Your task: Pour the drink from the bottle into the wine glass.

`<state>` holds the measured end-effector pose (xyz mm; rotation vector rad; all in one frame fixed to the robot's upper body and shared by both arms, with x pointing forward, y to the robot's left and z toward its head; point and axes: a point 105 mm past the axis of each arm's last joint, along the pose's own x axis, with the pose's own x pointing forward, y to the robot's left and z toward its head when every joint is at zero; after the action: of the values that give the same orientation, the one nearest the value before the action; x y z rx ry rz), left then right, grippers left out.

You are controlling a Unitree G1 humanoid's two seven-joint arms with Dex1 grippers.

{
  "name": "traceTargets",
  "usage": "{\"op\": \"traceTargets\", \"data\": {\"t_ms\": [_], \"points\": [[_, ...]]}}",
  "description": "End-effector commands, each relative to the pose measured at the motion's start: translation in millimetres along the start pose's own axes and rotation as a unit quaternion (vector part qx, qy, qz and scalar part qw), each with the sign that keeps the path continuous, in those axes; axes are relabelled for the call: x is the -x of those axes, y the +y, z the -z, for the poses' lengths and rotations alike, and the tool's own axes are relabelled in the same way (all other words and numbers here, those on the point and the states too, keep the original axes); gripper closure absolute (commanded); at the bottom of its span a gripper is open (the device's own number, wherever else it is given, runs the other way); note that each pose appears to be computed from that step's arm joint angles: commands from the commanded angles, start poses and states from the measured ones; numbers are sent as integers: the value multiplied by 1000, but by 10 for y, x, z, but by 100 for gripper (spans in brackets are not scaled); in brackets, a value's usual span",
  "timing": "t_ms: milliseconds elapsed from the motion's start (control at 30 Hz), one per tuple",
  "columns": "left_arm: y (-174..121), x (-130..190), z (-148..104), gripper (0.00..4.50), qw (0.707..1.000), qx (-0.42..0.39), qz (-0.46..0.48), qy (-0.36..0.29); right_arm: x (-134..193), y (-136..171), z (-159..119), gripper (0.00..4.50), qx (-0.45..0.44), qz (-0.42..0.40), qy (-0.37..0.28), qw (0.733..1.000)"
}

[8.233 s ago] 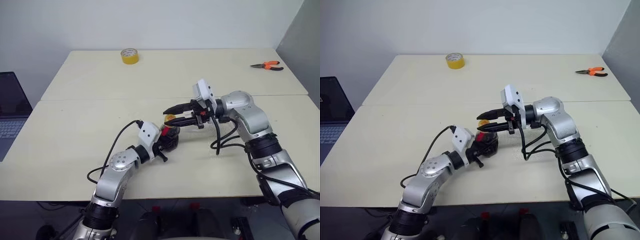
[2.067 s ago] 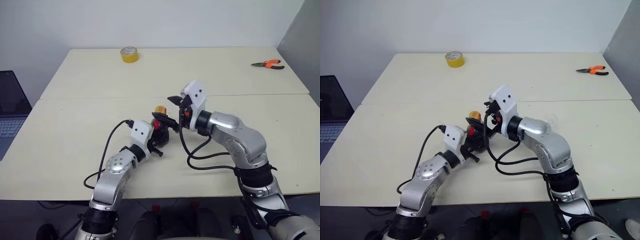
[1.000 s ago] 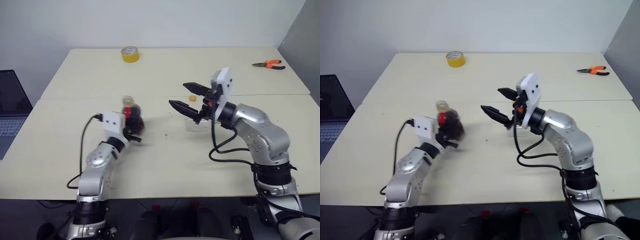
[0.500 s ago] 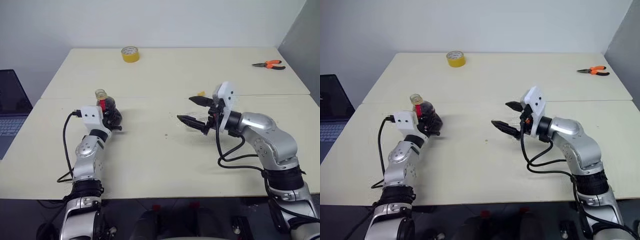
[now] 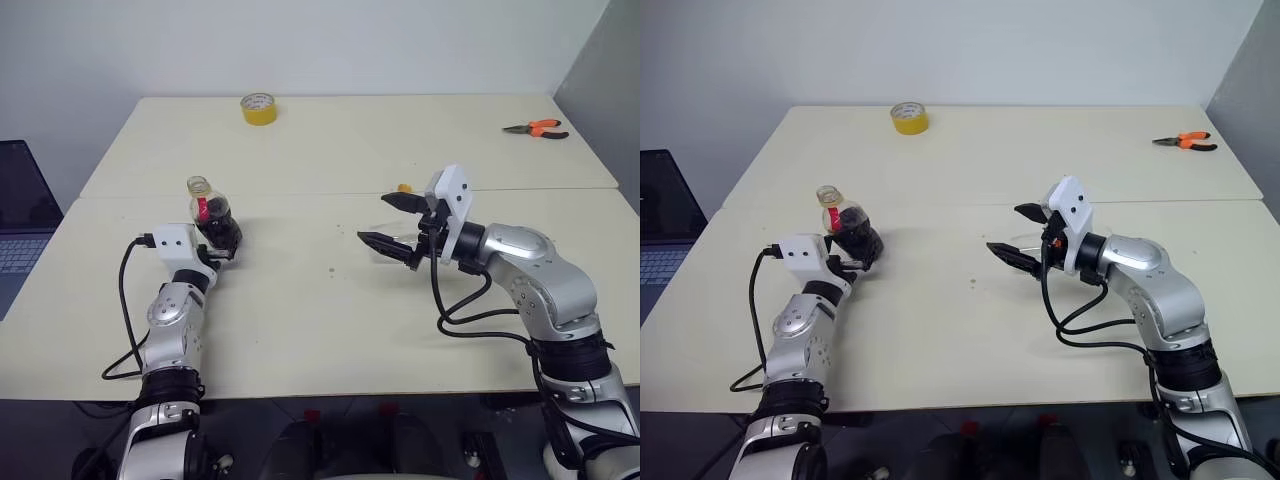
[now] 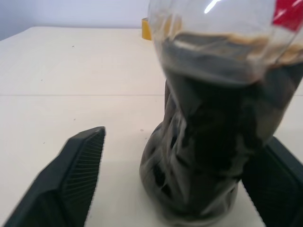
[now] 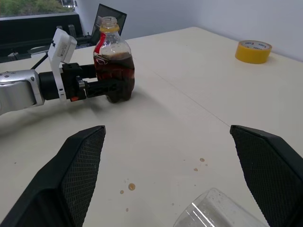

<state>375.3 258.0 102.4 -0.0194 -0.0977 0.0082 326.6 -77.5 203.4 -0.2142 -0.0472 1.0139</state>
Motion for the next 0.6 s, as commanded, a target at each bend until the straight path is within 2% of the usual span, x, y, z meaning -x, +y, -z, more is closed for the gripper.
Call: {"op": "traceTargets", "data": {"t_ms": [33,433,600], "points": [[123,56,-205,3,999,-9,-16,-30,22,4,-77,0,17,-3,-12,1000],[-46,232,-144,3,999,-2,31,4,79,-115,-21,0,29,7,7,1000],[-134,372,-151,3,998,-20,59,13,208,-230,42,0,47,16,41,998]]}}
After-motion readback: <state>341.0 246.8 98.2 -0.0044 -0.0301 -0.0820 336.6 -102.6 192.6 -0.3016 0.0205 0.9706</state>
